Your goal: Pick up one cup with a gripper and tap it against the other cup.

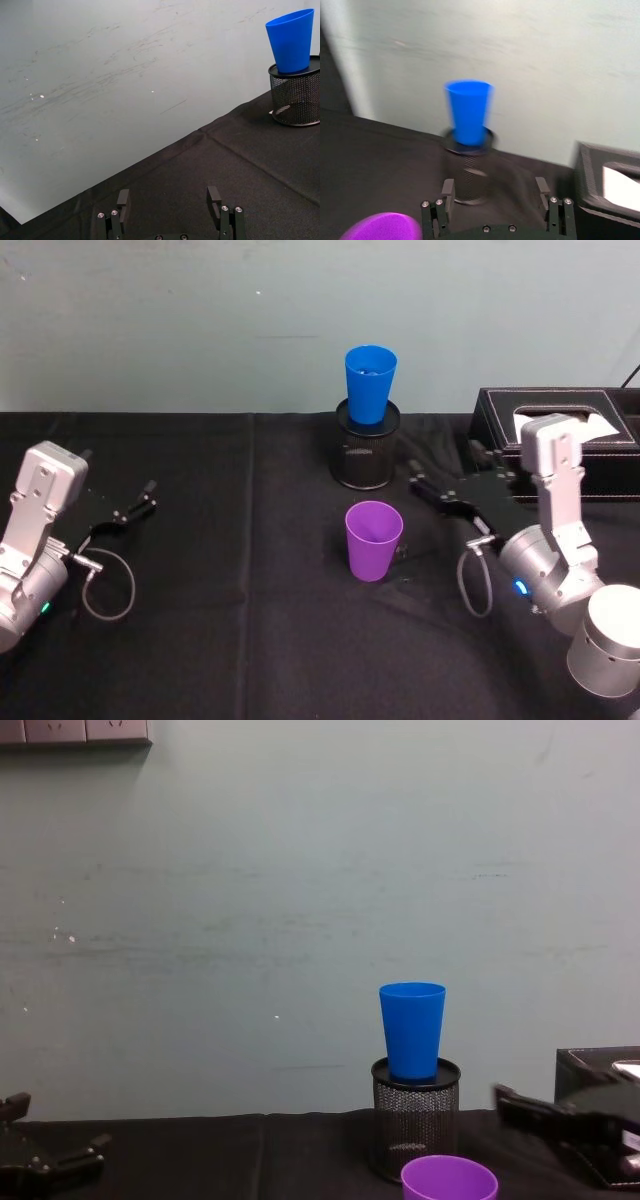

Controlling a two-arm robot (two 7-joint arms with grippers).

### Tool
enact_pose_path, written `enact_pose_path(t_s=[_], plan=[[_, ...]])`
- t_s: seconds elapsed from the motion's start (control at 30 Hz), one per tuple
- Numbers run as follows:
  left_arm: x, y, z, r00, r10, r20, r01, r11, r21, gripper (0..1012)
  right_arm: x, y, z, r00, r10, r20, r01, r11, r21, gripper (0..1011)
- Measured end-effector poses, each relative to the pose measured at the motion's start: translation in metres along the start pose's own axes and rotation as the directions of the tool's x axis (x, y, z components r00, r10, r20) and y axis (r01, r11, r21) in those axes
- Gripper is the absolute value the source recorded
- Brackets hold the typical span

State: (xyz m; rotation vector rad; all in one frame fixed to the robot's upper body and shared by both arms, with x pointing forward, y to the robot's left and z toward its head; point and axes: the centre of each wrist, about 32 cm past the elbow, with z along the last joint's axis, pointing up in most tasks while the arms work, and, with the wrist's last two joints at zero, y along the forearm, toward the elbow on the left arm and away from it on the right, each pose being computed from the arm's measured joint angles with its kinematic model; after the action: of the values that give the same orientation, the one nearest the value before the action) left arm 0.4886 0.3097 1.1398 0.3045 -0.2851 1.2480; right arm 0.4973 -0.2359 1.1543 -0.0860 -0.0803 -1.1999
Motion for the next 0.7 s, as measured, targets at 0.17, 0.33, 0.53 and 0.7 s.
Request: enact_pose_path(t_s=[0.17,0.33,0.53,0.7], plan=[[0.0,0.0,0.0,1.0,0.0,0.0,0.0,1.0,0.0,1000,0.008,0.003,-0.012,0.992,-0.129,-0.013,0.128,0.989,-0.069,1000],[0.0,0.0,0.0,1.0,0.0,0.0,0.0,1.0,0.0,1000,0.013,0.008,-0.023,0.986,-0.163,-0.022,0.159,0.981,-0.111,1000],[0.0,0.0,0.0,1.0,0.0,0.0,0.0,1.0,0.0,1000,0.013,0.012,-0.029,0.988,-0.155,-0.022,0.151,0.981,-0.122,1000],[0.0,0.0,0.0,1.0,0.0,0.0,0.0,1.0,0.0,1000,0.013,0.012,-0.028,0.988,-0.154,-0.022,0.151,0.981,-0.12,1000]])
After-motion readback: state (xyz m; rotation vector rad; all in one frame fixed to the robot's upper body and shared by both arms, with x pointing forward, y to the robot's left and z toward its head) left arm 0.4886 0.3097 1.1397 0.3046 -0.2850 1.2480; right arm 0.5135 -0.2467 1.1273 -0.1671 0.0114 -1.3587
